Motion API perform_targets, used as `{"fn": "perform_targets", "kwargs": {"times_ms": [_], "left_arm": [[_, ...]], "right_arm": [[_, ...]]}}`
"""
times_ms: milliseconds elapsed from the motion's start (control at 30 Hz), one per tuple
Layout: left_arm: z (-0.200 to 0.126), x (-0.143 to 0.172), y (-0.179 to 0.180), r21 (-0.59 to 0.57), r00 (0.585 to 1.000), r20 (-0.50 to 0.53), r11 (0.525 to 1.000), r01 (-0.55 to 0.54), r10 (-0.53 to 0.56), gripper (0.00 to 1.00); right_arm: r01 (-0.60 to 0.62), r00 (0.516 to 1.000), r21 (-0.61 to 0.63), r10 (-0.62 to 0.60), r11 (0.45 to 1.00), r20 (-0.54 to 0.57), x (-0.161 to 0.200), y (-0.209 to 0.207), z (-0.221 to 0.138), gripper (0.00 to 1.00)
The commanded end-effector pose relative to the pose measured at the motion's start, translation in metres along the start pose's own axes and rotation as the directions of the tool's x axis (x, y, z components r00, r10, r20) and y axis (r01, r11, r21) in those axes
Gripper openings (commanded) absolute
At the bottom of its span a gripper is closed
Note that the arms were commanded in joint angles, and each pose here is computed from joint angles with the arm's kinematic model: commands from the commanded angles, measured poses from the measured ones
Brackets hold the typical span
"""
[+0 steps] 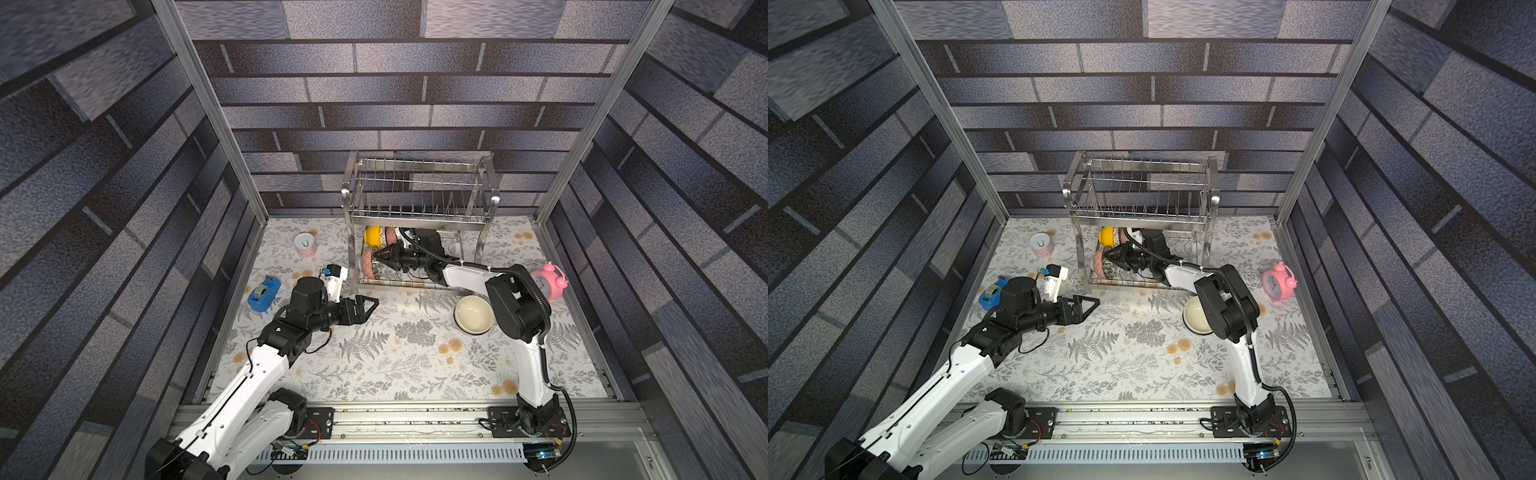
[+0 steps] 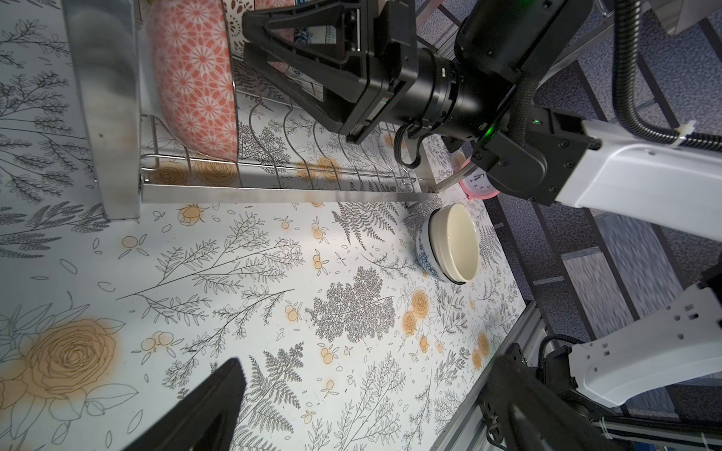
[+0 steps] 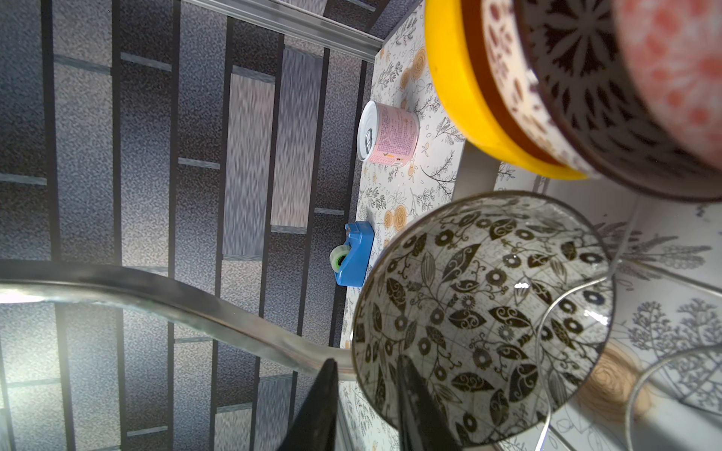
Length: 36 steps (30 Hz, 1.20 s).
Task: Load bowls into a dish rack
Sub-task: Place the bowl in the dish rack.
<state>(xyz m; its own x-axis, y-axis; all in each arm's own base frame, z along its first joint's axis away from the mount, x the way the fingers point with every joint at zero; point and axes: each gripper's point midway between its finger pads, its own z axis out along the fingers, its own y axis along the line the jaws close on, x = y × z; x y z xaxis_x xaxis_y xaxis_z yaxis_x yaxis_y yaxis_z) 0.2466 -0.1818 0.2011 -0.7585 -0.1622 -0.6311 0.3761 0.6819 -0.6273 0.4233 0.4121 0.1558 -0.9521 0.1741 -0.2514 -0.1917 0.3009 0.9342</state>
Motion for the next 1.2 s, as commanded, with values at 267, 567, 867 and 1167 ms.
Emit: {"fn": "perform_targets", "kwargs": {"times_ms": [267,567,867,1167], "left_arm": [[-0.006,-0.010,-0.003,-0.007,1.000,0.015,1.000,-0.017,0.018,1.00],[-0.003,-0.011,0.001,-0.012,1.000,0.019,1.000,0.002,-0.001,0.99],[0.009,-0.009,0.004,0.011,1.000,-0.011,1.000,0.027,-0.026,1.00],[0.019,-0.011,-0.012,0.079,0.999,-0.044,0.997,-0.021,0.024,1.00]], "right_arm": [[0.089,0.996,-0.010,-0.089,0.996,0.024,0.015,0.033,-0.038,0.50],[0.138,0.990,0.063,-0.138,0.988,0.010,0.046,0.025,-0.069,0.68],[0.209,0.978,0.205,-0.208,0.956,-0.025,0.082,0.005,-0.107,0.82],[0.351,0.936,0.366,-0.323,0.862,-0.137,0.115,-0.007,-0.133,0.93]]}}
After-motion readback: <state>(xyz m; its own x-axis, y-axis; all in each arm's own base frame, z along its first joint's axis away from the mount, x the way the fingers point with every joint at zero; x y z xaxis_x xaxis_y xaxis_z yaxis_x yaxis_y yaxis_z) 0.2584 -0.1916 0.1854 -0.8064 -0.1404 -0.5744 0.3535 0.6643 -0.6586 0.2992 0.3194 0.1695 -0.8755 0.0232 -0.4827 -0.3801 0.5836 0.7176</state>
